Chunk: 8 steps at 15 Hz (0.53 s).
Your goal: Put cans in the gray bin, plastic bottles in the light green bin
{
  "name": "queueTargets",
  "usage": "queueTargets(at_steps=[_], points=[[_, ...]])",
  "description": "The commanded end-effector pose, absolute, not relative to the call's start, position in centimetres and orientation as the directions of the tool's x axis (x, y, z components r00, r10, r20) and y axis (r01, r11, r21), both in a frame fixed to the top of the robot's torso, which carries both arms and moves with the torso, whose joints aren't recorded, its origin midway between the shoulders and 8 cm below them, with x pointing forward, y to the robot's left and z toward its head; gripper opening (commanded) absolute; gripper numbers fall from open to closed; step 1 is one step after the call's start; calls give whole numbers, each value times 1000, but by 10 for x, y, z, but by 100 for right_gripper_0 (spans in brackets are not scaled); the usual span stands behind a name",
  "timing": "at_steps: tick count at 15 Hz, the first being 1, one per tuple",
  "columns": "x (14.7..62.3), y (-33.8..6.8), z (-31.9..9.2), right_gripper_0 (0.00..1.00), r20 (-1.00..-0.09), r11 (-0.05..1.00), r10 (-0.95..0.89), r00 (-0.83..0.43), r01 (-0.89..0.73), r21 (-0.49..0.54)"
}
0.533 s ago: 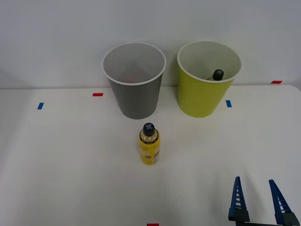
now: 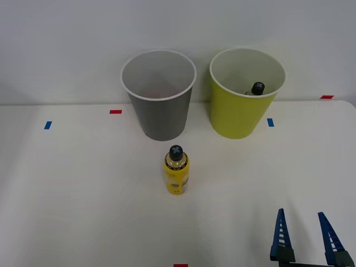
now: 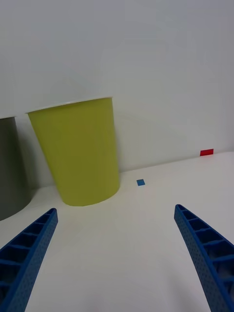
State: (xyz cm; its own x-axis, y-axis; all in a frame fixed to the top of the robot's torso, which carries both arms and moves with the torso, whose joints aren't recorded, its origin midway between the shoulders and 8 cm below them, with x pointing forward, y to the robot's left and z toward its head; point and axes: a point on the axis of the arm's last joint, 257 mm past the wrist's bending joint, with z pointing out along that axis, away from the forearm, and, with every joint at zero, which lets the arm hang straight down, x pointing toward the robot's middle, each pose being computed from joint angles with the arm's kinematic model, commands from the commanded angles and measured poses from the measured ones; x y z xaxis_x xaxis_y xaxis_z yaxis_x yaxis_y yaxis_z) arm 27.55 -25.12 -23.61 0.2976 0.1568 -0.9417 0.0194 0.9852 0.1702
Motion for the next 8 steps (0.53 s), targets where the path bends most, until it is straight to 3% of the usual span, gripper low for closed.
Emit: queueTargets(at_steps=[1, 8], points=[[276, -251, -236, 82, -942, 985, 157, 298, 19, 170], [276, -251, -236, 83, -942, 985, 157, 298, 19, 170]])
